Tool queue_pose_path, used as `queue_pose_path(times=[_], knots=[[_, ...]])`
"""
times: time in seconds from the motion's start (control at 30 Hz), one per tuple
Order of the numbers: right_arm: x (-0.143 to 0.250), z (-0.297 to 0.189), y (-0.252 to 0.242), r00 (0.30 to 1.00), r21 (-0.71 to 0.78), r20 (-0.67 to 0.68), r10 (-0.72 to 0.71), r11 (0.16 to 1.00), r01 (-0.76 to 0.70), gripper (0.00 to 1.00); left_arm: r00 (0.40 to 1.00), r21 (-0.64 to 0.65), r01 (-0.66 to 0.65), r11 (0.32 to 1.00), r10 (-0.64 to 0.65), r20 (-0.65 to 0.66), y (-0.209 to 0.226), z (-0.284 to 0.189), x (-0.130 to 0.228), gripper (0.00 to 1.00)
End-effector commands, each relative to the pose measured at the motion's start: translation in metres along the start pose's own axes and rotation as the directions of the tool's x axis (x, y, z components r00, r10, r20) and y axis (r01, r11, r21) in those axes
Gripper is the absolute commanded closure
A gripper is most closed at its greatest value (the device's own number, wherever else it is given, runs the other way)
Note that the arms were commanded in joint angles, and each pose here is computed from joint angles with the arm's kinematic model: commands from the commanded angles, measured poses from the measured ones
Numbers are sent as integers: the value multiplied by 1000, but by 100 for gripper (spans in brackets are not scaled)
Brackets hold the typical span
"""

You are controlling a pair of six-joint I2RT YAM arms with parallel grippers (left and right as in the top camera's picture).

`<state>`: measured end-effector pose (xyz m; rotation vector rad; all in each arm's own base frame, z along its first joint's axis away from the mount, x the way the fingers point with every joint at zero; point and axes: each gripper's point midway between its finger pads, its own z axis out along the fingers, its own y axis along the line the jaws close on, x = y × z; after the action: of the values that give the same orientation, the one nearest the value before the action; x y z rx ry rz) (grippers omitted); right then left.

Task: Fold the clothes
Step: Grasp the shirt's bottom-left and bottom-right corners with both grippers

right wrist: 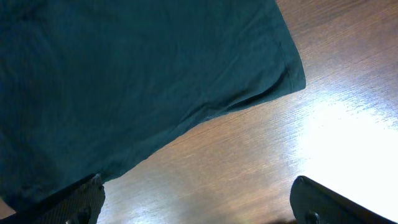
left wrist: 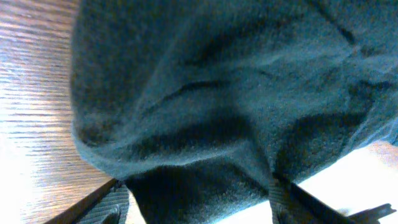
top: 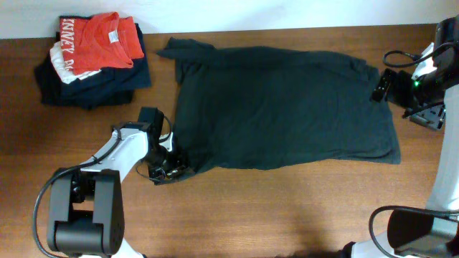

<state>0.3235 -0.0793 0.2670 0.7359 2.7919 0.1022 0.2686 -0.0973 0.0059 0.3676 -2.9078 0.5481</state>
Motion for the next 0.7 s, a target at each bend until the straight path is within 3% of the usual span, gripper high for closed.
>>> queue_pose_path(times=[0.0,0.03,0.1,0.43,0.67], knots=[[0,-3,-3,1000,7,13,0,1000,0,1,1000,-29,5,1000,-5,-23,7,13,1,66],[0,-3,-3,1000,7,14,0,1000,0,1,1000,-29,4,1000,-4,-21,6,12,0,82],[-1,-3,-2,1000,6,14,0,1000,0,1,1000,-26,1,1000,-2,-17,3,7,-3,99],[-1,-3,-2,1000,6,17,-4,1000,4,1,1000,-16,-19,1000,20,15,-37,-63,-26,96],[-6,-3,-1,999,1,35,-5,1000,5,1,976,-53,-73,996,82,202,-41,-72,-71,94]])
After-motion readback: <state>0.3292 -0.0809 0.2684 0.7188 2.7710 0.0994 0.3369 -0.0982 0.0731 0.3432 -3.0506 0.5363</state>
